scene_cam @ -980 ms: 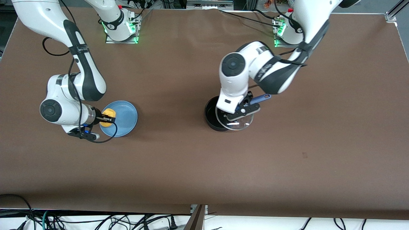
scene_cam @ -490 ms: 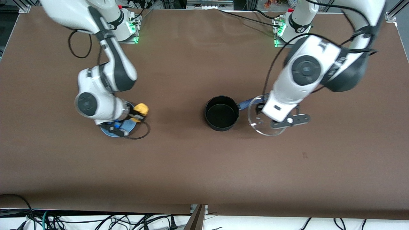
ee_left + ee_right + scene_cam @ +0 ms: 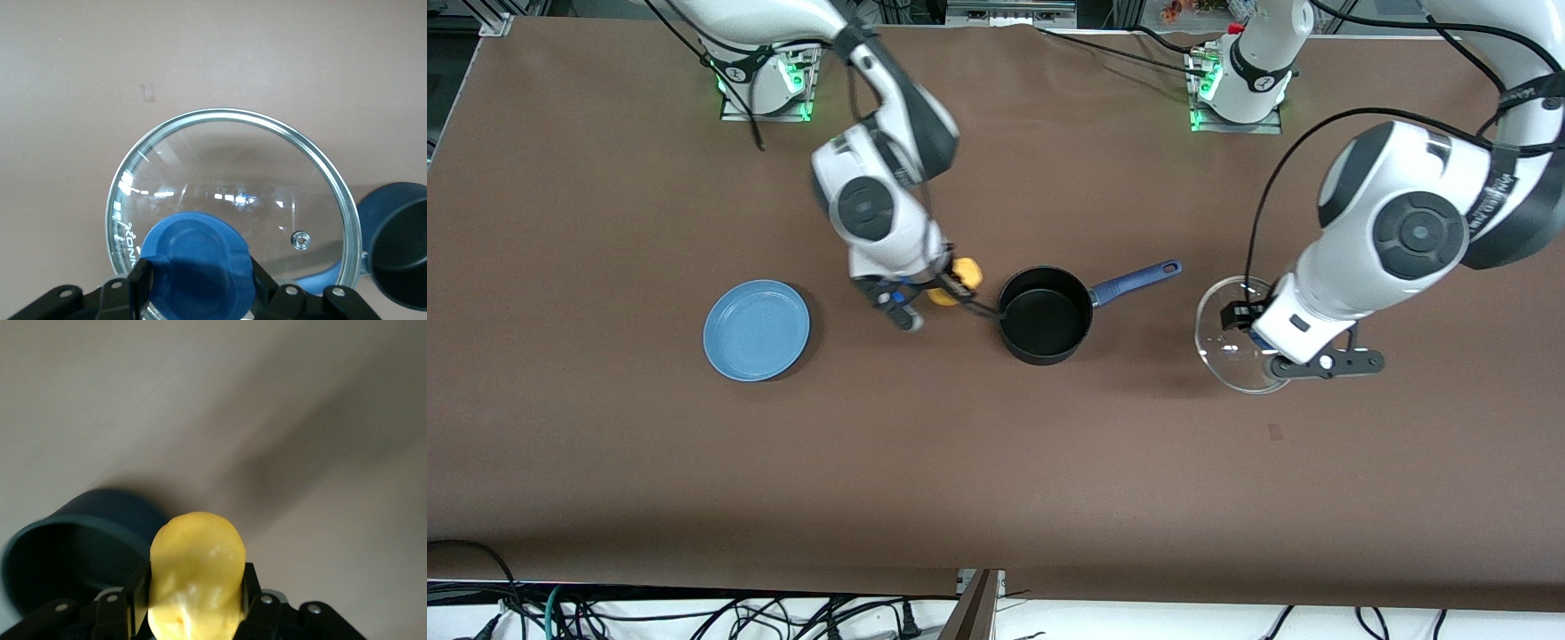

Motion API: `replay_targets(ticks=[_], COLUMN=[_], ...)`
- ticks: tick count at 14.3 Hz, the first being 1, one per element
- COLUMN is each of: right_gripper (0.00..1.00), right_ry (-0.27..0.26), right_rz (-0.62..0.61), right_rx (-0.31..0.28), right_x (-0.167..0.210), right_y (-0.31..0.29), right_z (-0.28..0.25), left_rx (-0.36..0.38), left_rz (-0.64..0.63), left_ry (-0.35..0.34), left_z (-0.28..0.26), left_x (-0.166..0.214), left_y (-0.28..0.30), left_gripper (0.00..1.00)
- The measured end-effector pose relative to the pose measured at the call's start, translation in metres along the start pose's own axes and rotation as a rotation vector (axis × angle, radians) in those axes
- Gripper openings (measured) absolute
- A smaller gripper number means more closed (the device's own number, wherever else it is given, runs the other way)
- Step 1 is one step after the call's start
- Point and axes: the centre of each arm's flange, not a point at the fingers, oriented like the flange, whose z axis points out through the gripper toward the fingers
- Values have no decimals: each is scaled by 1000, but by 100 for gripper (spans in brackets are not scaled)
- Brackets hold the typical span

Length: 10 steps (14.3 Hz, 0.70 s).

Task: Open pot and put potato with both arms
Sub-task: 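Carry the potato over the saucepan with the right gripper, then release the potato into the saucepan and withdraw the right gripper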

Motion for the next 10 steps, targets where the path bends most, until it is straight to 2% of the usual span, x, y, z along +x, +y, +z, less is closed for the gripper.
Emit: replay_targets(ticks=[3,6,7,10], right_gripper=[58,61,67,96], right_ry=[-2,-8,-7,4], right_rz=[113,156,159,170], right_rx=[103,164,167,185], right_x=[-55,-76,-75,-63], right_y=[-38,-55,-56,-61], right_z=[24,50,54,47], left_rx=[-22,-26,-26,-13], left_rz=[19,45,48,65], left_ry=[52,101,119,160], left_z=[19,54,66,99], left_x=[7,-2,-8,-29], left_y=[-24,-40,-45,-56], left_gripper=[55,55,55,55])
